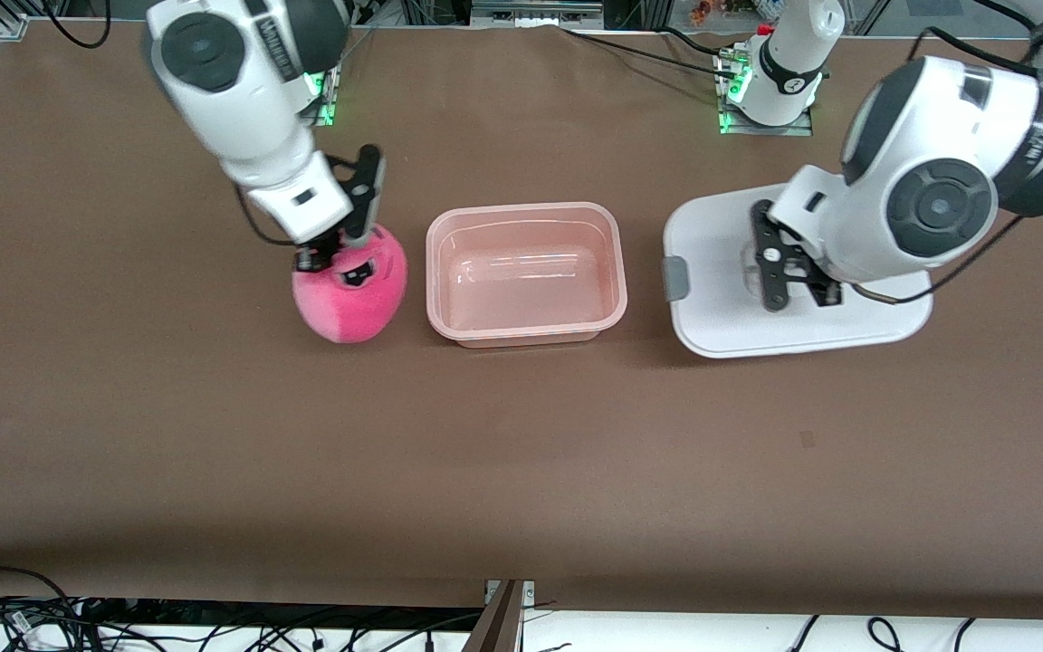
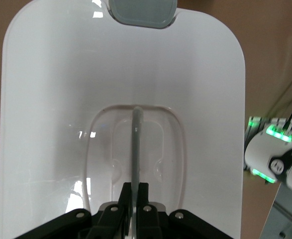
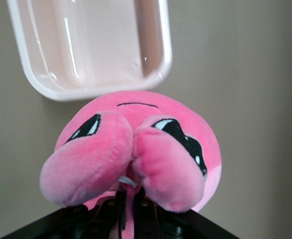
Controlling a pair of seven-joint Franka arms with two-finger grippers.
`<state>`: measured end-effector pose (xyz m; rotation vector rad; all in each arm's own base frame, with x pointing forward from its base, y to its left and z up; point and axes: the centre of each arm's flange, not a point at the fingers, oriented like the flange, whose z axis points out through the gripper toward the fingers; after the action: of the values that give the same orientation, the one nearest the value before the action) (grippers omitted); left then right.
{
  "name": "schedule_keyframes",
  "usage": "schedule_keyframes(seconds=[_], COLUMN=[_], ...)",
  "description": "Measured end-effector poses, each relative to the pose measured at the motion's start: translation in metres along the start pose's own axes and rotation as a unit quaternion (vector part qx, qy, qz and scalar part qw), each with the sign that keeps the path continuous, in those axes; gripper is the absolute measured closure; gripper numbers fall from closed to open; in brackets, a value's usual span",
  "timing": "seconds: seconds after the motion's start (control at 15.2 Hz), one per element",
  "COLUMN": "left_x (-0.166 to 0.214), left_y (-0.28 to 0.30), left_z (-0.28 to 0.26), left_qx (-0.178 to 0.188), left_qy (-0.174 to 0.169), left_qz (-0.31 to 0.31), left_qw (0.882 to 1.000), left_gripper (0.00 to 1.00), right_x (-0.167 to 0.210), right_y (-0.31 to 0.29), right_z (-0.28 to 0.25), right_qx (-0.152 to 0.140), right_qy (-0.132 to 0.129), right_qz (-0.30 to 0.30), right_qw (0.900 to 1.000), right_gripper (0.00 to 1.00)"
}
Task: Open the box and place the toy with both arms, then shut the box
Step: 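Lower the pink plush into the pink box with the right gripper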
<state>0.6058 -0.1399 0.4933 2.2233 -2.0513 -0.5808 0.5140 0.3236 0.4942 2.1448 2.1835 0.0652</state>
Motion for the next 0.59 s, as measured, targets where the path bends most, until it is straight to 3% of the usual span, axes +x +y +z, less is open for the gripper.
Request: schedule_keyframes(seconds=[0.13,0.33,0.59], left_x=[-0.027,-0.044,-0.042], left_y=[-0.011,-0.019,-0.022], left_z=[0.007,0.013,0.018], left_qx=[0.000,-0.005,-0.009], left_qy=[-0.015,-0.022,-0.022], left_qz=[0.019,0.032,0.035], left_qw=[1.000,0.999,0.999], left_gripper=[0.93,0.93,0.93], right_x=[0.052,0.115,0.157], right_y=[-0.020,-0.051,-0.078], right_z=[-0.002,0.013,0.058], right_qx=[0.000,0.002,0.015], right_qy=[-0.010,-0.036,-0.068], right_qz=[-0.047,-0.071,-0.082], right_qw=[0.999,0.997,0.994], right_gripper=[0.92,0.92,0.92])
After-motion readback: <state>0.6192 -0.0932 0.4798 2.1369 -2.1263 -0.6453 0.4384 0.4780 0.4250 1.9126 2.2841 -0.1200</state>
